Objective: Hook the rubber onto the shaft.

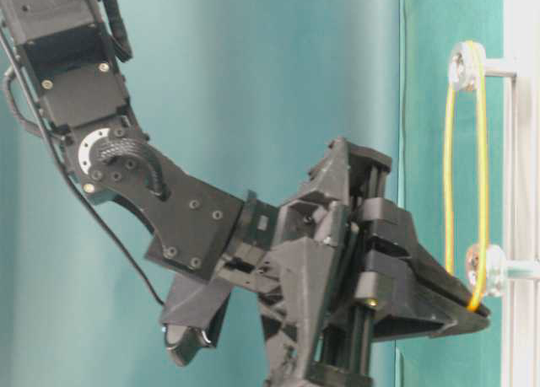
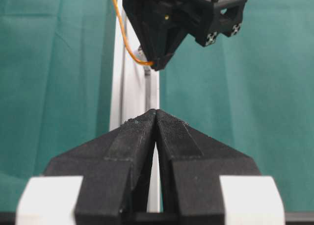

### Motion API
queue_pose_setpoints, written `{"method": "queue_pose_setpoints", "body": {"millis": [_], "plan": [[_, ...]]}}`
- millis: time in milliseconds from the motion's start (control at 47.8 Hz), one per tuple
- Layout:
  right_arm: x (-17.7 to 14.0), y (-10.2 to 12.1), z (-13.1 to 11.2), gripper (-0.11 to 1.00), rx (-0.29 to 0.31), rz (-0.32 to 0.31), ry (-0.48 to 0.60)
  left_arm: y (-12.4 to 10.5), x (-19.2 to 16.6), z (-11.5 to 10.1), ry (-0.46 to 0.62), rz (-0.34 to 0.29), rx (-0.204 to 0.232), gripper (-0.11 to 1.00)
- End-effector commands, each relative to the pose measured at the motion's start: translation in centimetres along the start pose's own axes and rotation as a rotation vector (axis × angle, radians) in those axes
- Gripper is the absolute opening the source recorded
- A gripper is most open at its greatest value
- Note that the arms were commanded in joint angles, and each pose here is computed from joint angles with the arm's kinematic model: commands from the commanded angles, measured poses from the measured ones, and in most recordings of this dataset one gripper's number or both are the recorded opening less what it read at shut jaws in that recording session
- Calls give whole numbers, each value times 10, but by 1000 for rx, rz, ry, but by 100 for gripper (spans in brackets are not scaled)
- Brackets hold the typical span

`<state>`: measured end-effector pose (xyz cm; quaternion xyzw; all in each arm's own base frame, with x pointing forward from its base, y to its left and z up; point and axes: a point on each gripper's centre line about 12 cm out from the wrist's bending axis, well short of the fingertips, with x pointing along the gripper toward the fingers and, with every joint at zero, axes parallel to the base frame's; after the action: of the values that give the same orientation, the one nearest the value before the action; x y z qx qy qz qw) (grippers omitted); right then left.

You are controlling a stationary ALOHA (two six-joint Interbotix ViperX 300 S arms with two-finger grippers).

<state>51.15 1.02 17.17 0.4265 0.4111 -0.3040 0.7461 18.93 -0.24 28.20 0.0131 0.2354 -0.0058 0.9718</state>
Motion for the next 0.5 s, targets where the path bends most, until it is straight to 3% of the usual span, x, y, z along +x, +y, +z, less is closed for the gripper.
{"method": "queue_pose_setpoints", "body": {"millis": [0,481], "plan": [[-14,14,7,6,-2,58,-26,0,-3,12,-29,-1,4,0],[-7,13,5,6,-2,54,-22,0,-2,12,-28,-2,1,0]]}}
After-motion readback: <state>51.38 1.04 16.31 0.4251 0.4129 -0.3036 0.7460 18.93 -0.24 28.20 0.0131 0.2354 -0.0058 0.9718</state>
